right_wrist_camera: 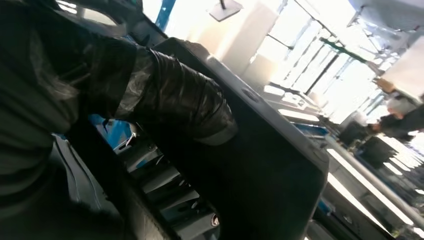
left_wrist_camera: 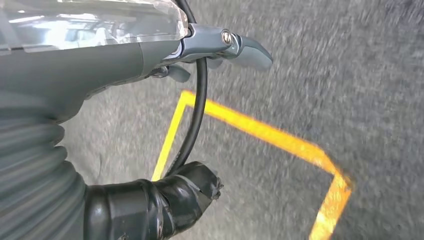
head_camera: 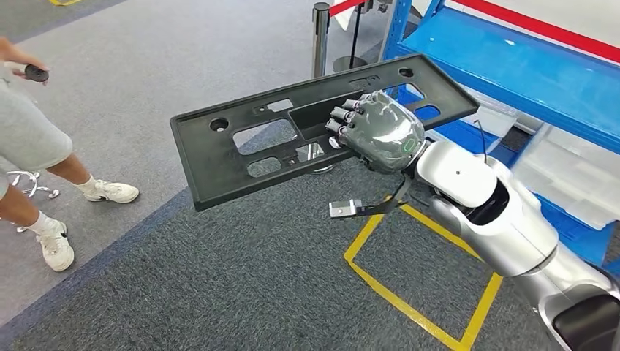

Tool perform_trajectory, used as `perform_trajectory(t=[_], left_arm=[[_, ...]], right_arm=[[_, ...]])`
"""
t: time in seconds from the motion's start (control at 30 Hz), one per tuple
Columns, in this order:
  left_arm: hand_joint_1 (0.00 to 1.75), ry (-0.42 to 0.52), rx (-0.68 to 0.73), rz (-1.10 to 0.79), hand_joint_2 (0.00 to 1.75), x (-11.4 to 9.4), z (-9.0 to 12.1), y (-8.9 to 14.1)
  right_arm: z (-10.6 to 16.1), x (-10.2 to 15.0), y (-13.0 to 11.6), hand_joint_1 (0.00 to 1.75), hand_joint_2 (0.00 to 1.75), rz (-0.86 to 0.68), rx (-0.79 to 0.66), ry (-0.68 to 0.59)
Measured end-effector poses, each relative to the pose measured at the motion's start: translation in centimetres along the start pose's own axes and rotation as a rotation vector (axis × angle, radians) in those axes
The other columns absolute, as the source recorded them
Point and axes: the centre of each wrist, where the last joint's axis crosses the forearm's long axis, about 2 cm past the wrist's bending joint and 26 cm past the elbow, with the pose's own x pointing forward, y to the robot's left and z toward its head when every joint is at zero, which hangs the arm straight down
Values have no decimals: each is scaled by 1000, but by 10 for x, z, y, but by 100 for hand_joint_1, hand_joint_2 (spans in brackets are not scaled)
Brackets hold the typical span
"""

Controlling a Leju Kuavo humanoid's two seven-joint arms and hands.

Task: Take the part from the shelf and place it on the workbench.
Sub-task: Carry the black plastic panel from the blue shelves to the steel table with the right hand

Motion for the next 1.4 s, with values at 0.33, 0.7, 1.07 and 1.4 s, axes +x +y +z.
perform_trajectory(t=[0.33, 0.7, 1.07, 1.4], left_arm=[[0, -4, -2, 11, 175, 0, 0, 0], [0, 45, 28, 35, 175, -3, 1, 4], [0, 51, 28, 48, 175, -1, 0, 0], [0, 45, 28, 45, 175, 0, 0, -4]], right_arm=[[-16, -22, -51, 175, 175, 86, 60, -62], [-23, -32, -96, 175, 175, 148, 65, -119], [-19, -26, -90, 175, 175, 150, 109, -155], [-21, -21, -89, 175, 175, 138, 115, -173]])
